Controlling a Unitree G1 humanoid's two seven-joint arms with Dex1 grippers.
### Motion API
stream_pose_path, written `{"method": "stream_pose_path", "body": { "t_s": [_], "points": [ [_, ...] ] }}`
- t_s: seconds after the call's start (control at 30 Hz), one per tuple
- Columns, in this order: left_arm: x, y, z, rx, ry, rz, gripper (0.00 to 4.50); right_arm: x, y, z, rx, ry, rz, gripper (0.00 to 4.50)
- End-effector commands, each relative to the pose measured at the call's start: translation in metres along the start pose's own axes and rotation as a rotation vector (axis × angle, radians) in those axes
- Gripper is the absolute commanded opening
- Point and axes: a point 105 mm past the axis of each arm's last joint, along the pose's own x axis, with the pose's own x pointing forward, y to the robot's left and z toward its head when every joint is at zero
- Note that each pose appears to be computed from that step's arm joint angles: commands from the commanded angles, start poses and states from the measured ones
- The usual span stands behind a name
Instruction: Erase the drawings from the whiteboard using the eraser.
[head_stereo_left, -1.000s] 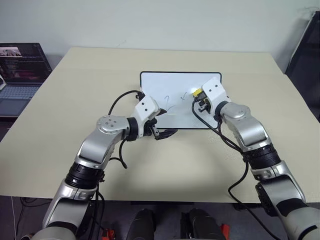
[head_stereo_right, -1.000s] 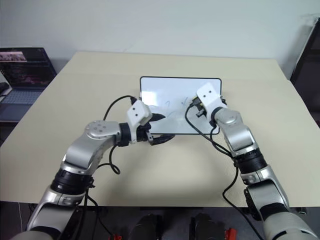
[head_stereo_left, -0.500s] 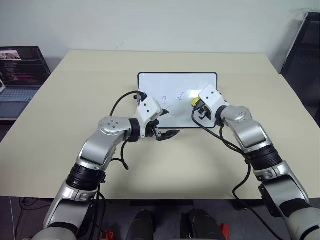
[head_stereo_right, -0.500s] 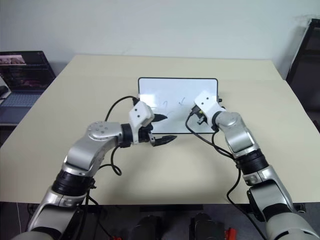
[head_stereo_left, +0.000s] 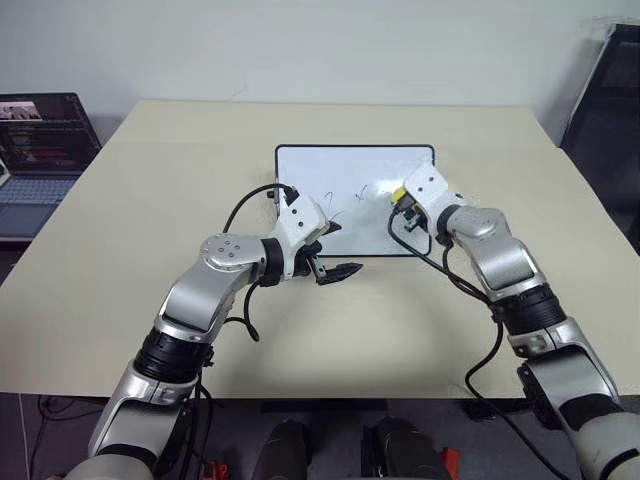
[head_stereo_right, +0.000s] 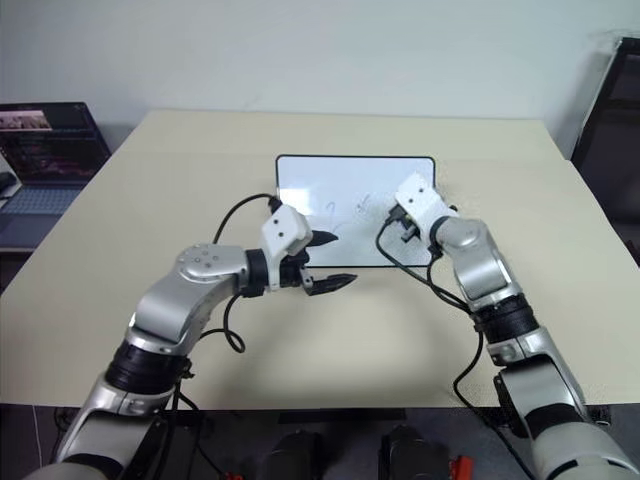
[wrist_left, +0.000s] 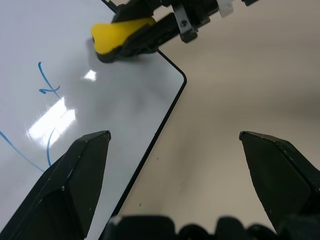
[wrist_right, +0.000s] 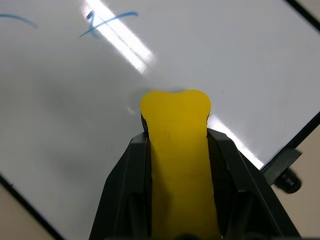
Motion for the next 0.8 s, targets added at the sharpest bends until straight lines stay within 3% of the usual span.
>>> {"method": "stream_pose_path", "body": {
  "t_s": [0.03,0.3,0.67,0.8],
  "points": [
    [-0.003,-0.004,0.01,0.032,-0.026,-0.01,4.5,-0.002,0.011,-0.016,-0.012,0.069,0.054,1.14],
    [-0.001,-0.009,0.009,0.019,-0.027,-0.029,4.5,0.001,-0.027,0.006,-0.009,-0.016,-0.152,1.14],
    [-0.004,-0.007,0.002,0.012,-0.012,-0.017,4.5,-0.001,0.013,-0.01,-0.064,0.045,0.065,1.14],
    [-0.006,-0.003,-0.002,0.004,-0.005,0.007,4.5,-0.002,0.007,-0.002,-0.062,0.009,0.017,1.14]
  ]
}}
